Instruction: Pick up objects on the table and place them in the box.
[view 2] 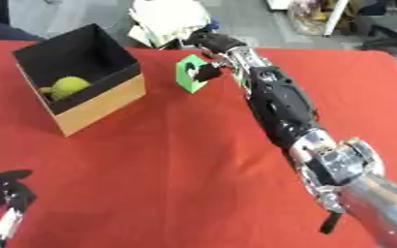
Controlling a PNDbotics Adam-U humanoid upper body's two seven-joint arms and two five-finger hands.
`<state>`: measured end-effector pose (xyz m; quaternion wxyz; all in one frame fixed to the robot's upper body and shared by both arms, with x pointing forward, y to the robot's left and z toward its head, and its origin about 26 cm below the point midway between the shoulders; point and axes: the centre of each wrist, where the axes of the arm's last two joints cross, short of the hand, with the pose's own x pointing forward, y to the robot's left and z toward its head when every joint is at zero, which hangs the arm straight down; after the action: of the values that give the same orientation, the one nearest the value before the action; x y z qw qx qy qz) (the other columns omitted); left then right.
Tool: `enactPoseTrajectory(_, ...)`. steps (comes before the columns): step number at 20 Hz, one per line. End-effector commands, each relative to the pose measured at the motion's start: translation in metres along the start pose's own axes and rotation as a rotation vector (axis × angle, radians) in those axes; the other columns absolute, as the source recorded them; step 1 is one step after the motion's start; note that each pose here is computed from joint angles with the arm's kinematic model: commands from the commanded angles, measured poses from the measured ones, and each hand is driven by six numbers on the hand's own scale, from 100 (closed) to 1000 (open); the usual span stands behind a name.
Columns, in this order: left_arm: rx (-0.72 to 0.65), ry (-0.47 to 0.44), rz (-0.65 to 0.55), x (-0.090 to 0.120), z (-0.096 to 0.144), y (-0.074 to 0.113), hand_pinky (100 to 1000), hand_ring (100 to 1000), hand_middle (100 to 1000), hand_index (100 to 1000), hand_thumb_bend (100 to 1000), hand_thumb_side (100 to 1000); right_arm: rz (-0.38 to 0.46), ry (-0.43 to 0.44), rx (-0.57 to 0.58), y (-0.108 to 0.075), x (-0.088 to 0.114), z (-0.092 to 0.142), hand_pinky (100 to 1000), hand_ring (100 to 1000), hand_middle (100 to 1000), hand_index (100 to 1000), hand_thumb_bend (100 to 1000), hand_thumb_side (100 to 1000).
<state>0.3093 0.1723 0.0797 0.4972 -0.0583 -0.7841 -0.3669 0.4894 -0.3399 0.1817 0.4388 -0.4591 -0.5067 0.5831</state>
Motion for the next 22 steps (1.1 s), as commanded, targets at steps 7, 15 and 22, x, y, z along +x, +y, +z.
enactPoseTrajectory(7, -0.001, -0.017, -0.008, 0.004, 0.0, 0.004, 614, 607, 522, 819, 100, 466, -0.009, -0.008, -0.106, -0.04, -0.009, 0.004, 930, 993, 1000, 1000, 100, 521)
enactPoseTrajectory(15, -0.003, -0.017, -0.01, 0.004, 0.0, 0.004, 614, 607, 523, 819, 100, 465, -0.018, -0.049, -0.085, -0.041, -0.001, 0.003, 928, 988, 1000, 1000, 100, 583)
enactPoseTrajectory(22, -0.005, -0.018, -0.009, 0.004, -0.001, 0.004, 615, 608, 524, 819, 100, 465, -0.009, -0.073, -0.026, -0.025, 0.011, -0.002, 931, 991, 1000, 1000, 100, 640)
